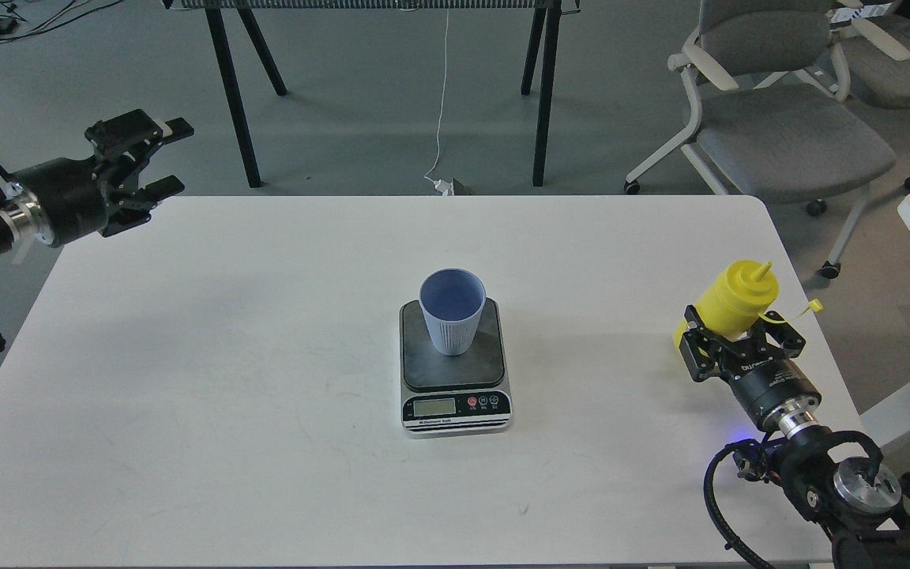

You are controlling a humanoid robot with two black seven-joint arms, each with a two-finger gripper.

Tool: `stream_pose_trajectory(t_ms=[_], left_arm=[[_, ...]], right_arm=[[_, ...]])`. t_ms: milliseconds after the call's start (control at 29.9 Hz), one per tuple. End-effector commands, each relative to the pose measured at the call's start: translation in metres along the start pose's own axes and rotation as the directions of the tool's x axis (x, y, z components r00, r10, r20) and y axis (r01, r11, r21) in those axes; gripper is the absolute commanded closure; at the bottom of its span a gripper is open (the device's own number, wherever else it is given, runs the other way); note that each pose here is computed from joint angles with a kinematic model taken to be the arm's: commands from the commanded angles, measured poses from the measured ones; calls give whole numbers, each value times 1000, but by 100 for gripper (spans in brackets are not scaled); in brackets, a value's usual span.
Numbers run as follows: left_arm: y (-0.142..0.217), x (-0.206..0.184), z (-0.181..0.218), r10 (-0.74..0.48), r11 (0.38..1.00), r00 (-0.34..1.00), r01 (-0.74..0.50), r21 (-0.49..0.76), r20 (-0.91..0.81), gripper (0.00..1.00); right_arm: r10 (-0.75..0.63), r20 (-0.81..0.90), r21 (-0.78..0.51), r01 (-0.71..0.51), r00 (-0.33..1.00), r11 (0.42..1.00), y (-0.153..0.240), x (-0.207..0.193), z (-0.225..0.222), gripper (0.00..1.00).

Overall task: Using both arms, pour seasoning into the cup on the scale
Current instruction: 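Carry the yellow bottle back and lower it to the table, then set the yellow bottle upright on the table with the right gripper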

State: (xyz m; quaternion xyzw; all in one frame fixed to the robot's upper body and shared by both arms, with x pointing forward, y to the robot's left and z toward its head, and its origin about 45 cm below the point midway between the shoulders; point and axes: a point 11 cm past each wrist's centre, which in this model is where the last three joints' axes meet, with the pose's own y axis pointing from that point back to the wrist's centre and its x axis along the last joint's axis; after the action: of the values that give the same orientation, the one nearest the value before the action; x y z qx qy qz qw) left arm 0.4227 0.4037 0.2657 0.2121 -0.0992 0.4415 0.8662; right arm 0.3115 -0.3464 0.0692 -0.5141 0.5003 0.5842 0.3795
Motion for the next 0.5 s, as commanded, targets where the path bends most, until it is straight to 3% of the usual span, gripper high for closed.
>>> stream_pose_trajectory(t_ms=[0, 468], left_arm=[[3, 3, 0, 7, 1000, 1000, -7, 4, 3, 1], [0, 3, 4, 5, 1000, 1000, -5, -7, 6, 1]], right_arm=[[3, -12, -7, -3, 1000, 1000, 0, 0, 1, 91], [26, -38, 4, -26, 999, 1000, 0, 5, -6, 82]])
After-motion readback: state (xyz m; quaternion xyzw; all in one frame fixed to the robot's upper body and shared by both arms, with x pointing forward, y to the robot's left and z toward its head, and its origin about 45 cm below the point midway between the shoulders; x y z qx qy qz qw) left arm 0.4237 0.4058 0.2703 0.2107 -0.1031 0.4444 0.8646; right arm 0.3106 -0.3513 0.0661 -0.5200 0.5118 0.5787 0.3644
